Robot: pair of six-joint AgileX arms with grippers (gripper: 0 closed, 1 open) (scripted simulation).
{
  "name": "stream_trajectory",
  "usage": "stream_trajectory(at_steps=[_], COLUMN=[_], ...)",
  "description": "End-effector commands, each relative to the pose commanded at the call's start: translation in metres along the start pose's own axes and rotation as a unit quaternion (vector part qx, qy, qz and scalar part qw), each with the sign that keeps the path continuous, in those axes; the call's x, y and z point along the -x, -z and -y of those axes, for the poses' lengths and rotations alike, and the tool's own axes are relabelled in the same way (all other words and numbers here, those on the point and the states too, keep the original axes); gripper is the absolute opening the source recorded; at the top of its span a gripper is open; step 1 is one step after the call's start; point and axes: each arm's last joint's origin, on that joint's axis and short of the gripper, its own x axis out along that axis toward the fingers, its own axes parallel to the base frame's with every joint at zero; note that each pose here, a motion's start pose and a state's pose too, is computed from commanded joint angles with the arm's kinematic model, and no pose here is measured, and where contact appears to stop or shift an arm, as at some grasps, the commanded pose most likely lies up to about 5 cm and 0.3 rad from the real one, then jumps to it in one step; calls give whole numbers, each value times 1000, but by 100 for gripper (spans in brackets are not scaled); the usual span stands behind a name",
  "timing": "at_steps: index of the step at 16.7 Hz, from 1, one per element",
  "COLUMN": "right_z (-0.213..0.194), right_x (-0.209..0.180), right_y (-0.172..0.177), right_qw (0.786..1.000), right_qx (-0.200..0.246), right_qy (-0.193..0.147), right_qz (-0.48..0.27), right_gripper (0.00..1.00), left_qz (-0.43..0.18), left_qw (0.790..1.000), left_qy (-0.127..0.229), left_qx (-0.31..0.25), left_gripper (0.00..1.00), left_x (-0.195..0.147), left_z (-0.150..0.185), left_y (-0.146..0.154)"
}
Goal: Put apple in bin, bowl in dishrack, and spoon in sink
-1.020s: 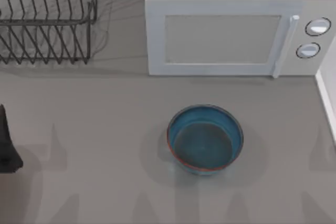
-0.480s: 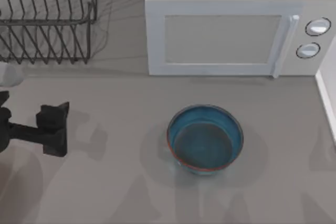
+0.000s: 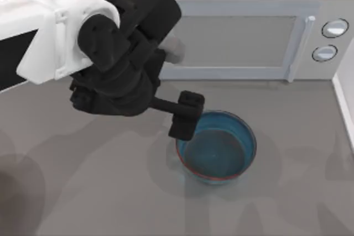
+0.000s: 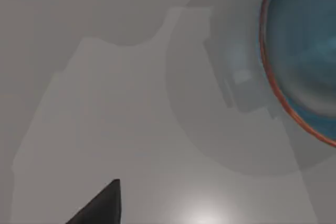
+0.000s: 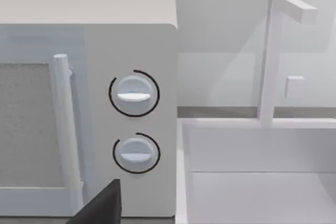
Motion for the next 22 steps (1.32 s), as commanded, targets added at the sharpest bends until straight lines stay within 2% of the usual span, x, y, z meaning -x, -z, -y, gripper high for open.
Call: stream_trajectory(at_steps=[3, 5, 10, 16, 22], right_z=[0, 0, 0, 0, 0], right_x=[0, 0, 0, 0, 0], right_y=[0, 0, 0, 0, 0], right_qw=[1000, 1000, 1000, 1000, 1000], right_qx=[0, 0, 0, 0, 0], right_qy=[0, 0, 0, 0, 0], right_qz=[0, 0, 0, 0, 0], right_gripper=[100, 100, 100, 100, 100], left_qz=[-79, -111, -137, -107, -98], left_qw=[997, 993, 985, 979, 977], left_qy=[-21, -37, -72, -75, -73], left_qx=[5, 18, 76, 158, 174], left_gripper=[100, 100, 100, 100, 100], left_x=[-28, -44, -71, -66, -62], left_z=[52, 84, 141, 164, 165], left_y=[-33, -48, -71, -88, -91])
